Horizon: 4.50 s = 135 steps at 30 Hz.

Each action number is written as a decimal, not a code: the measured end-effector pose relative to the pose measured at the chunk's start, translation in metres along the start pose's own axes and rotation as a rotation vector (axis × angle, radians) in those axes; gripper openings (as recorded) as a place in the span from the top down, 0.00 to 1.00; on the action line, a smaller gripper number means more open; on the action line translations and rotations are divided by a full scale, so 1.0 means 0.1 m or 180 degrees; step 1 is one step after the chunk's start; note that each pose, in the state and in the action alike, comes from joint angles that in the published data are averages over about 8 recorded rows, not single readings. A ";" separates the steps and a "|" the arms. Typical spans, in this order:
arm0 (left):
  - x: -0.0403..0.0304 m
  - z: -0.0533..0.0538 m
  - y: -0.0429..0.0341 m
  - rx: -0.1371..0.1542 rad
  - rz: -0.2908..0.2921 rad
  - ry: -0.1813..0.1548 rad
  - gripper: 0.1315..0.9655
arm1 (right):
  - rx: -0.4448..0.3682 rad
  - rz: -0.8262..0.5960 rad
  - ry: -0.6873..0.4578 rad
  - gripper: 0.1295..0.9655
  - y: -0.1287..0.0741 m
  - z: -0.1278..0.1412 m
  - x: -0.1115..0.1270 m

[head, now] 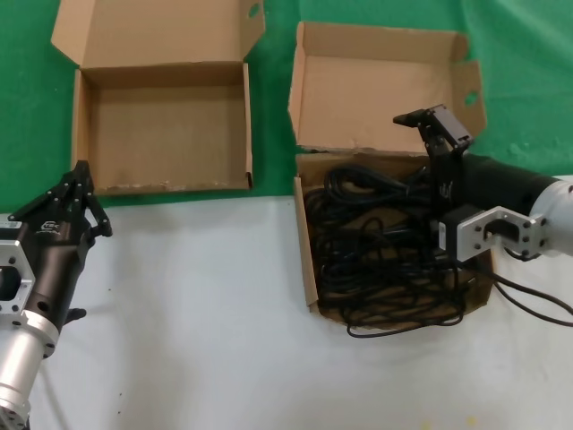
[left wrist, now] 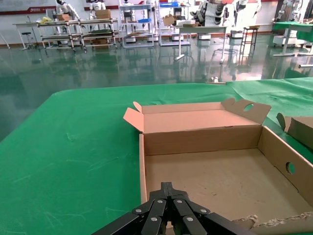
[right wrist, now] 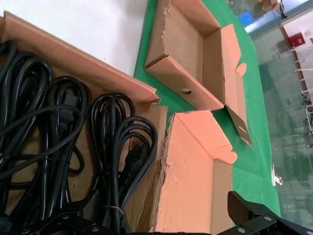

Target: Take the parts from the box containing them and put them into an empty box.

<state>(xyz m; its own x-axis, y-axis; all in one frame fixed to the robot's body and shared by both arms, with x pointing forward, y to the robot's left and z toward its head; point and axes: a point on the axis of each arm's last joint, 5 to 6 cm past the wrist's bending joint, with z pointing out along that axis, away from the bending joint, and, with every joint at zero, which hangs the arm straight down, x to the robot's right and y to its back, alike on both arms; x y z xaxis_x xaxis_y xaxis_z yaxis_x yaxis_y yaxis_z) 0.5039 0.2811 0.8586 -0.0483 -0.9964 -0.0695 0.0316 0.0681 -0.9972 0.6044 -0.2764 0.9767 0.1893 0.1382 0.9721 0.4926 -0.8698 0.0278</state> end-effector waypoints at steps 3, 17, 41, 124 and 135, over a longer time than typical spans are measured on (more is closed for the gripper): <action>0.000 0.00 0.000 0.0000 0.0000 0.0000 0.98 | -0.0006 -0.0060 0.0000 0.03 -0.02 0.02 -0.01; 0.000 0.00 0.000 0.0000 0.0000 0.0000 0.98 | -0.0021 -0.0133 -0.0051 0.25 -0.07 0.01 -0.05; 0.000 0.00 0.000 0.0000 0.0000 0.0000 0.98 | -0.0047 -0.0279 -0.0162 0.77 -0.11 0.00 -0.13; 0.000 0.00 0.000 0.0000 0.0000 0.0000 0.98 | 0.0209 0.0445 0.1647 0.37 -0.73 0.32 0.45; 0.000 0.00 0.001 0.0000 0.0000 -0.0001 0.97 | 0.0168 0.0591 0.1667 0.13 -0.69 0.23 0.31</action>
<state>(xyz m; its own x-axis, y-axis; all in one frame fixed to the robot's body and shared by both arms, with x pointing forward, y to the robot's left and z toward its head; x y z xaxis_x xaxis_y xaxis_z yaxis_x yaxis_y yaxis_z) 0.5038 0.2811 0.8586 -0.0481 -0.9964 -0.0695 0.0314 0.0680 -0.9972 0.5960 -0.2013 0.9998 -0.1638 -0.2805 0.9458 0.5356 -0.8304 -0.1535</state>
